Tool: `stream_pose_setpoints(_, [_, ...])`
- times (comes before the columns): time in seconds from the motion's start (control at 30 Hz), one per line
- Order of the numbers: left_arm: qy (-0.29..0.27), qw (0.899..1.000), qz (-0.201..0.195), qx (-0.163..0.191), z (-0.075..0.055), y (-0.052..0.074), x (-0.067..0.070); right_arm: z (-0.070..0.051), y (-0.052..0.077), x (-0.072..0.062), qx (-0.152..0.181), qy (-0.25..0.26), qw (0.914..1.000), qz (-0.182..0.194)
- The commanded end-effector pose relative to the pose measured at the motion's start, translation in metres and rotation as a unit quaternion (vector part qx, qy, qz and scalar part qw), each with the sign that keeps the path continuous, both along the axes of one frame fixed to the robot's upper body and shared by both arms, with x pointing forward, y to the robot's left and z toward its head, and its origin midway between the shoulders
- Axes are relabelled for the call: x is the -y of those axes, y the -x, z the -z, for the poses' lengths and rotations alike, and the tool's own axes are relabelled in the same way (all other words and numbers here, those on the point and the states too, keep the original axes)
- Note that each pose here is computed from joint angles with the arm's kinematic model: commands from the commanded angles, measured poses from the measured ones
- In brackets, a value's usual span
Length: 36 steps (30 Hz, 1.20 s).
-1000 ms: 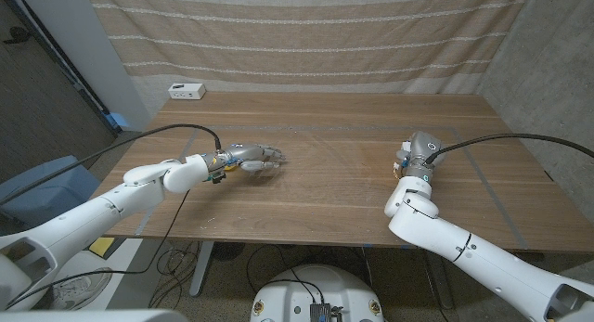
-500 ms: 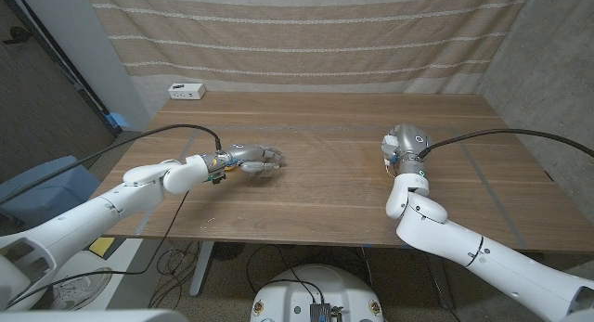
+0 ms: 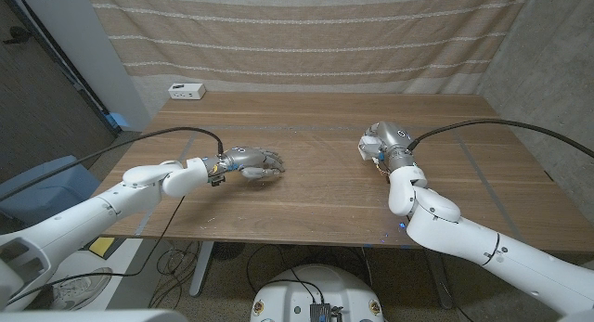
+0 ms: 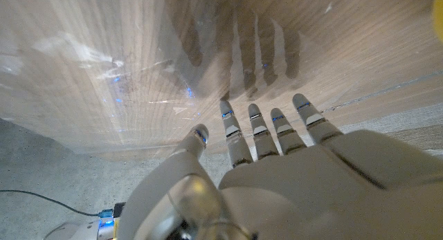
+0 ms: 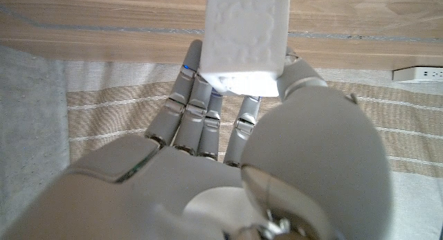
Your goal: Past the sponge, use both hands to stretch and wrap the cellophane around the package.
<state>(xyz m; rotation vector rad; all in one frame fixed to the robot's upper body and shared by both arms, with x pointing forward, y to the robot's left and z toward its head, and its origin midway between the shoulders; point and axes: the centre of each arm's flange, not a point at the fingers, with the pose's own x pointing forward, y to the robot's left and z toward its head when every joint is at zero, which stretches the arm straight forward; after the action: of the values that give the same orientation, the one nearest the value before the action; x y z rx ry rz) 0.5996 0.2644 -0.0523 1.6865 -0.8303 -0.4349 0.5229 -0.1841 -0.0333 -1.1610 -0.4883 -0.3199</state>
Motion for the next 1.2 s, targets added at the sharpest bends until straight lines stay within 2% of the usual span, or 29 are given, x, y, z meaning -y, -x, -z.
stream_pose_setpoints(0.03, [-0.030, 1.000, -0.007, -0.003, 0.008, 0.001, -0.001, -0.002, 0.009, -0.031, -0.025, 0.027, 0.9950, -0.093])
stream_pose_setpoints(0.37, [-0.031, 0.999, -0.014, -0.010, 0.012, 0.002, -0.004, 0.003, 0.007, -0.051, -0.023, 0.067, 0.9884, -0.135])
stream_pose_setpoints(0.53, [-0.028, 0.999, -0.014, -0.014, 0.013, 0.001, -0.005, 0.004, 0.007, -0.057, -0.001, 0.084, 0.9850, -0.150])
stream_pose_setpoints(0.77, [-0.026, 0.999, -0.013, -0.018, 0.012, 0.000, -0.006, 0.008, 0.003, -0.067, 0.041, 0.126, 0.9750, -0.178])
stream_pose_setpoints(0.93, [-0.021, 0.999, -0.014, -0.020, 0.013, 0.001, -0.008, 0.005, -0.001, -0.075, 0.064, 0.172, 0.9626, -0.199])
stream_pose_setpoints(1.07, [-0.019, 1.000, -0.013, -0.021, 0.013, 0.002, -0.008, -0.001, -0.003, -0.080, 0.081, 0.201, 0.9484, -0.231])
stream_pose_setpoints(1.2, [-0.017, 1.000, -0.014, -0.020, 0.013, 0.003, -0.008, -0.002, -0.007, -0.086, 0.084, 0.230, 0.9350, -0.257])
